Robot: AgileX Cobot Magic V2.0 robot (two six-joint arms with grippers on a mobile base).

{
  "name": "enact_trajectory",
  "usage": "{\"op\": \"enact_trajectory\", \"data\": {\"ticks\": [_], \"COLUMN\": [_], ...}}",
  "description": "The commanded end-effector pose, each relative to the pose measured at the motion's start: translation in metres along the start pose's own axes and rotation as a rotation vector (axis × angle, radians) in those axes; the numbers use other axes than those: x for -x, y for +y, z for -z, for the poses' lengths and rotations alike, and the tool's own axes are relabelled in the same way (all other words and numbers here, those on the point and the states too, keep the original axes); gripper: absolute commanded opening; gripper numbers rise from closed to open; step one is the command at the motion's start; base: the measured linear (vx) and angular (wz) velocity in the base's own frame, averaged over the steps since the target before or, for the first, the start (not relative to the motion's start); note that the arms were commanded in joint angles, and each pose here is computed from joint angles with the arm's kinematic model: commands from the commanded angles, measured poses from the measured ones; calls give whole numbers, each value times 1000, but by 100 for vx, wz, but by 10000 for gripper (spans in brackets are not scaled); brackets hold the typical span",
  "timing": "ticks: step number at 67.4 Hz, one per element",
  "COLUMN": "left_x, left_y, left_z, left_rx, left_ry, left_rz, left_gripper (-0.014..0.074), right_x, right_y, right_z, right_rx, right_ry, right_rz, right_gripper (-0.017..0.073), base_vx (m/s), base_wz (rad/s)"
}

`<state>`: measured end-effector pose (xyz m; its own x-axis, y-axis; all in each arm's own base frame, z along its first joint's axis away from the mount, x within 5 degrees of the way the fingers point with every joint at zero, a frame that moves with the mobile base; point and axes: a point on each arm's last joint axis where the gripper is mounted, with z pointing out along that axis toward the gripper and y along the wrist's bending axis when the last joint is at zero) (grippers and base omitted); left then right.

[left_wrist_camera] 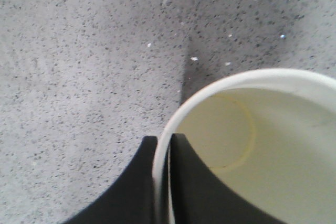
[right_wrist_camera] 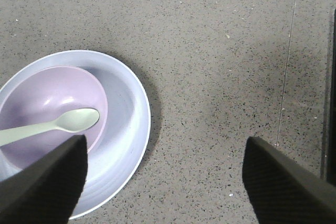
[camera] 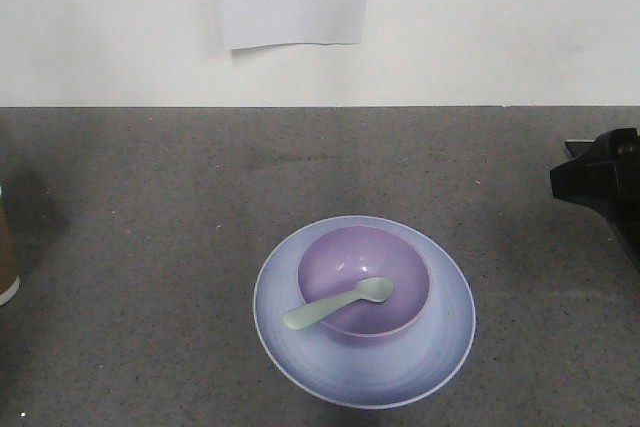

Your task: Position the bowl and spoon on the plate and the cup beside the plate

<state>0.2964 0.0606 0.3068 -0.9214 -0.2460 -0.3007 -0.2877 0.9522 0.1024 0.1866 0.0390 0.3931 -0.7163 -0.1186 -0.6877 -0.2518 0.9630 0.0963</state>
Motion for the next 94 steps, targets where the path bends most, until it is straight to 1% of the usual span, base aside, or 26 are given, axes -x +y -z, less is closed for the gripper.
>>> {"op": "enact_trajectory", "data": {"ticks": [1, 6, 11, 14, 19, 23, 24, 29, 42, 45, 48, 51, 62, 74, 83, 94], "left_x": [2, -1, -4, -7, -11, -15, -16, -20, -28, -29, -31, -33, -41, -46, -48, -47], "left_y": [2, -2, -6, -11, -18, -24, -27, -37, -64, -72, -78, -85, -105, -127, -143, -156], "left_z": [22, 30, 40, 47, 58, 66, 67, 72, 77, 79, 81, 83, 85, 82, 73, 60], "left_rx": [-26, -80, -151, -206, -276, -318, -332, -366, -412, -436, -450, -461, -490, -515, -520, -514], "left_ry": [-97, -119, -148, -163, -189, -203, -207, -209, -196, -203, -208, -214, -206, -188, -158, -128], "left_rz": [14, 6, -2, -7, -30, -48, -59, -96, -190, -209, -223, -248, -320, -386, -425, -453], "left_gripper": [-8, -8, -8, -8, -8, -8, -8, -8, -8, -8, -8, -8, -8, -8, -8, -8], "right_x": [8, 8, 8, 8, 8, 8, 8, 8, 8, 8, 8, 8, 8, 8, 8, 8], "right_y": [0, 0, 0, 0, 0, 0, 0, 0, 0, 0, 0, 0, 0, 0, 0, 0], "right_z": [10, 10, 10, 10, 10, 10, 10, 10, 10, 10, 10, 10, 10, 10, 10, 10], "right_rx": [-7, -7, -7, -7, -7, -7, -7, -7, -7, -7, -7, -7, -7, -7, -7, -7], "right_ry": [-85, -85, -85, -86, -86, -86, -86, -86, -86, -86, -86, -86, -86, -86, -86, -85], "right_rz": [6, 6, 6, 6, 6, 6, 6, 6, 6, 6, 6, 6, 6, 5, 5, 5], "right_gripper": [591, 591, 591, 591, 591, 591, 591, 591, 591, 591, 591, 591, 591, 591, 591, 591], "base_vx": [0, 0, 0, 0, 0, 0, 0, 0, 0, 0, 0, 0, 0, 0, 0, 0], "base_wz": [0, 0, 0, 0, 0, 0, 0, 0, 0, 0, 0, 0, 0, 0, 0, 0]}}
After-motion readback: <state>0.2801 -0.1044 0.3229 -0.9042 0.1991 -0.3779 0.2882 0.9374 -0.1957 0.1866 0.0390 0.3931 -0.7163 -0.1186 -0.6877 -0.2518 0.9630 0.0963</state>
